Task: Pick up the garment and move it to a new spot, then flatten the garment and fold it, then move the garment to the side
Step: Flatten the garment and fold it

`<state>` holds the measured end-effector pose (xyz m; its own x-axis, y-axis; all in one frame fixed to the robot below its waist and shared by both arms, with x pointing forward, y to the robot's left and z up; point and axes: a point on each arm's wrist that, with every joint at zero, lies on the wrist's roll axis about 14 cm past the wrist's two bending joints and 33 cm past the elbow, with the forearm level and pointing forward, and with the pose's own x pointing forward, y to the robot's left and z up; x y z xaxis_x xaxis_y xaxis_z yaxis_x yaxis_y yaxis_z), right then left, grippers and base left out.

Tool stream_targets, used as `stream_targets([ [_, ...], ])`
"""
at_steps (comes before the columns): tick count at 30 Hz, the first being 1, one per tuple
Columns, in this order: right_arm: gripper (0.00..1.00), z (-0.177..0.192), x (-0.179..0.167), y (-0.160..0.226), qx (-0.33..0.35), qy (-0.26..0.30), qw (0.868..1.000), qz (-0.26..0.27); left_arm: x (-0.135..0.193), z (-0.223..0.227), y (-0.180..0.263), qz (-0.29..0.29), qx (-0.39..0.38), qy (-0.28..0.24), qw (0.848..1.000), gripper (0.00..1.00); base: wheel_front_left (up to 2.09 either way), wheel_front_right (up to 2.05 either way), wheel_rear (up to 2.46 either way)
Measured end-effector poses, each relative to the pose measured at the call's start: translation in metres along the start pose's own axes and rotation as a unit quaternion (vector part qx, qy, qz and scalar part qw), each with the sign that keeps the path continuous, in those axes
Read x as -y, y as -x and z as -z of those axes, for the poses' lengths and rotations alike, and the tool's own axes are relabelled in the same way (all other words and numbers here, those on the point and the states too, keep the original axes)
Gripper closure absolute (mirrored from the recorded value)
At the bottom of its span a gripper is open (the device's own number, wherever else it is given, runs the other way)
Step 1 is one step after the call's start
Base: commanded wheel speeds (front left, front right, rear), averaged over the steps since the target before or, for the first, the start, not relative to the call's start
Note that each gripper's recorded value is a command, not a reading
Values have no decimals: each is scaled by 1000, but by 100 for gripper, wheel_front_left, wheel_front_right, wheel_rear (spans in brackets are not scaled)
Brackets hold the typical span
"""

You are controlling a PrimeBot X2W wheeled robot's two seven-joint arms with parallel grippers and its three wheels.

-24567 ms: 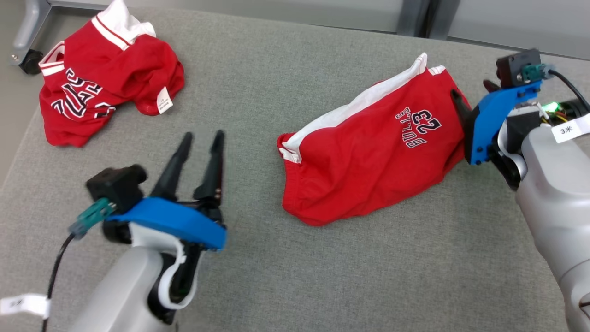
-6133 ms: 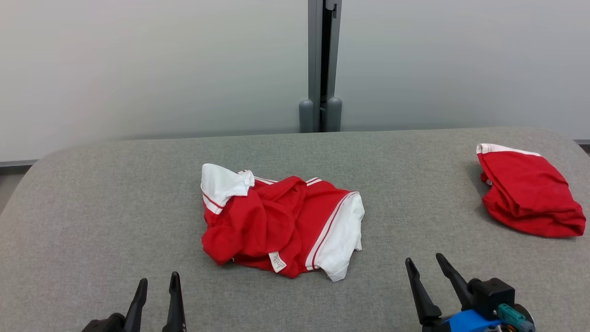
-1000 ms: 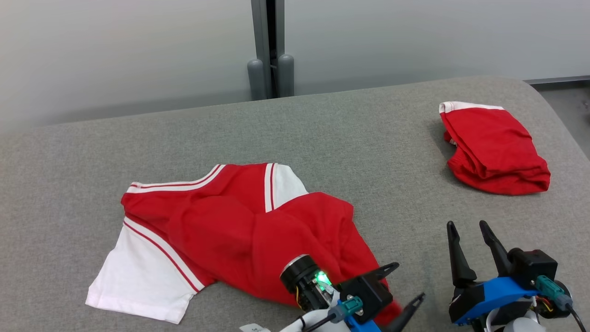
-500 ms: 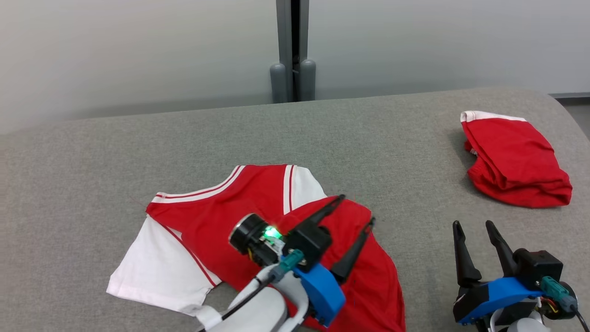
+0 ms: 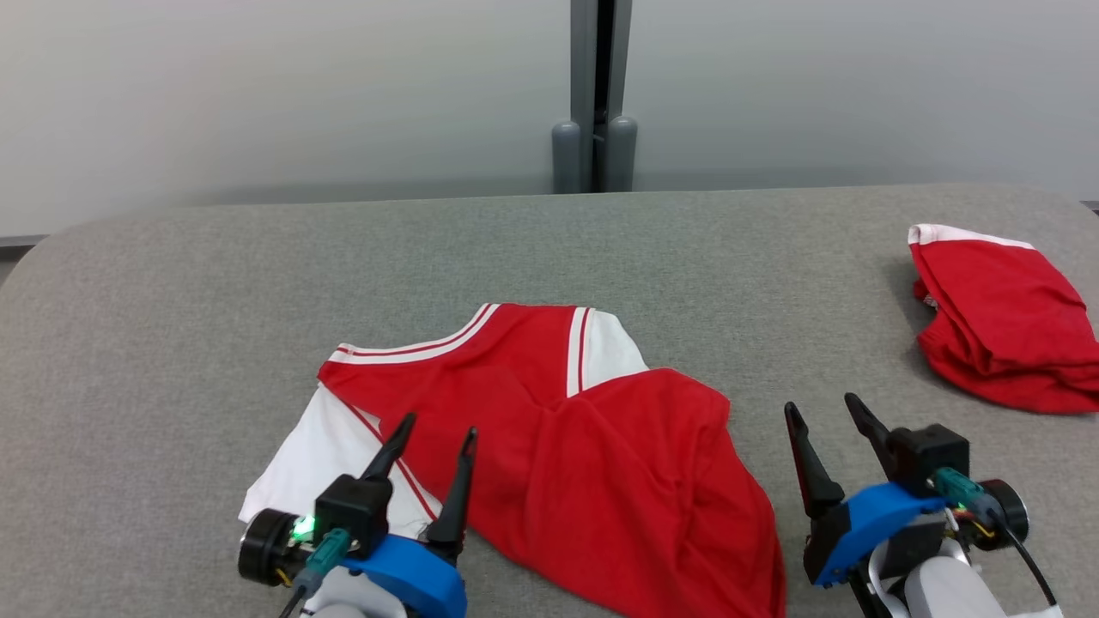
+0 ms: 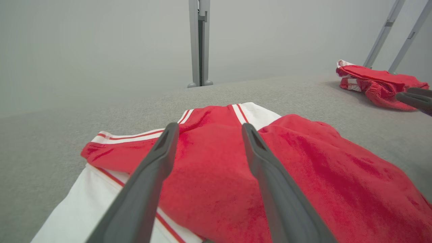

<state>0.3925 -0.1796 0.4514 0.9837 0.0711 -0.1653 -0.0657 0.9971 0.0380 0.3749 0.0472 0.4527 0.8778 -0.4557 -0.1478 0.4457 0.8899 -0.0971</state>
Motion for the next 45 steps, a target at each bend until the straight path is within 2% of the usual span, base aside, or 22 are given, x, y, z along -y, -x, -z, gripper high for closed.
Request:
stream_targets([
  [4,0,0,-19,-19,-36,30,998,-31,-33,5,17,-63,1,21,998,0,0,0,0],
  [8,0,21,-33,-32,-105,52,992,-53,-55,4,30,-106,8,31,994,0,0,0,0],
  [16,0,70,-58,-39,-222,21,971,-86,-76,4,40,-143,14,38,989,0,0,0,0],
  [17,17,72,-62,-40,-226,20,970,-92,-77,5,41,-146,13,39,988,0,0,0,0],
  [18,60,72,-65,-41,-226,20,969,-96,-78,5,41,-148,12,39,988,0,0,0,0],
  [19,76,72,-67,-42,-226,19,969,-99,-79,6,41,-150,11,40,988,0,0,0,0],
  [20,100,70,-68,-42,-219,15,970,-101,-79,7,42,-151,10,40,988,0,0,0,0],
  [26,100,30,-49,-53,-125,10,989,-75,-76,5,37,-145,13,39,989,0,0,0,0],
  [32,100,-24,8,-48,-31,19,999,-5,-65,4,34,-130,15,39,991,0,0,0,0],
  [37,100,-16,51,-23,-52,32,997,53,-62,3,31,-123,17,40,991,0,0,0,0],
  [45,100,37,68,7,-139,20,987,84,-66,3,32,-132,20,41,990,0,0,0,0],
])
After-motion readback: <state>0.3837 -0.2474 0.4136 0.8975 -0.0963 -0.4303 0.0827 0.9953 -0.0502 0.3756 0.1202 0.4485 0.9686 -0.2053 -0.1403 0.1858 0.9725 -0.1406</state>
